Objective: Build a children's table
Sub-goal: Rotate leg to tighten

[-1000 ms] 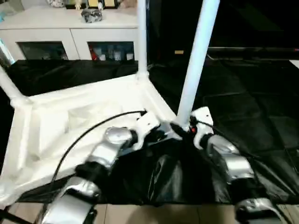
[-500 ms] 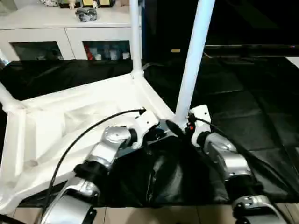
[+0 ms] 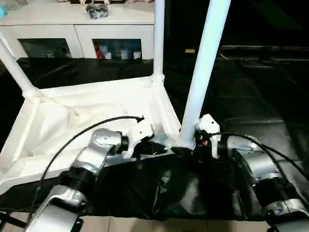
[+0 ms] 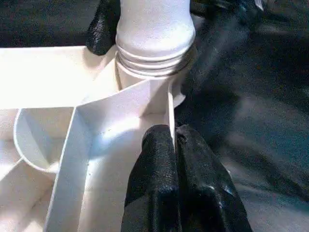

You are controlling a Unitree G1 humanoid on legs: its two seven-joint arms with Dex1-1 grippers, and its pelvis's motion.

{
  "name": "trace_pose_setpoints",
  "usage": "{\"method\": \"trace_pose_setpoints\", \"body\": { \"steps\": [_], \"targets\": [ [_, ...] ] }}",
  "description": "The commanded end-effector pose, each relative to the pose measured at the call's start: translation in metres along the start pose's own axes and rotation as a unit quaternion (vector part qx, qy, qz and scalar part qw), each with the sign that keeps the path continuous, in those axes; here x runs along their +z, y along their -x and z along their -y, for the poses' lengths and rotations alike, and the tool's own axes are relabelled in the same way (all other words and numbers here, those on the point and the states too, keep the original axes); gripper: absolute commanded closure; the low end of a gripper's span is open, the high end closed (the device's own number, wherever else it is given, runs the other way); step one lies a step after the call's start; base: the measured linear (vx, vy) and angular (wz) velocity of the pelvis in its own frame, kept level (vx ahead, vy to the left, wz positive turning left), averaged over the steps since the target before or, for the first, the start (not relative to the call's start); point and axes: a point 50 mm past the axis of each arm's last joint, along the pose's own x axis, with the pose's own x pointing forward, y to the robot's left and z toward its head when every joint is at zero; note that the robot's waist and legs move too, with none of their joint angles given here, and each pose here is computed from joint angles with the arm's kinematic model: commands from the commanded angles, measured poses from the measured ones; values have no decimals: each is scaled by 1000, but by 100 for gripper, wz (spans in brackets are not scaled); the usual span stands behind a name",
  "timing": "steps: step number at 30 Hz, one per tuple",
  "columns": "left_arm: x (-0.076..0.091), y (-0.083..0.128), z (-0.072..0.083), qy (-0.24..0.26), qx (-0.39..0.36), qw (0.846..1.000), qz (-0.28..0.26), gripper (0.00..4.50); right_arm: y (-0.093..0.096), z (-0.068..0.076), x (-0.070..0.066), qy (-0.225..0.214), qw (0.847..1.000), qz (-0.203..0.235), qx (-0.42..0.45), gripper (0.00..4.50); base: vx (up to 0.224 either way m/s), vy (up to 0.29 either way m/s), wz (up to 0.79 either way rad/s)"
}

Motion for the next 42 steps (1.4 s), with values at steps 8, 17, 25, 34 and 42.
{"method": "trace_pose_setpoints", "body": {
  "steps": [8,17,25,34,42],
  "targets": [
    [9,0,8,-22,-70,997,5,450,-7,-9,3,12,997,-17,68,139,0,0,0],
    [15,-9,-1,-24,0,1000,16,450,-17,-12,-6,-20,999,-2,30,177,0,0,0],
    [29,-32,-16,-4,124,992,38,450,-49,1,-8,-101,979,42,-170,178,0,0,0],
    [43,-55,-21,28,214,974,63,450,-78,7,8,-170,937,78,-294,122,0,0,0],
    [30,-44,-17,13,166,985,40,450,-62,16,11,-119,956,77,-258,78,0,0,0]
  ]
}}
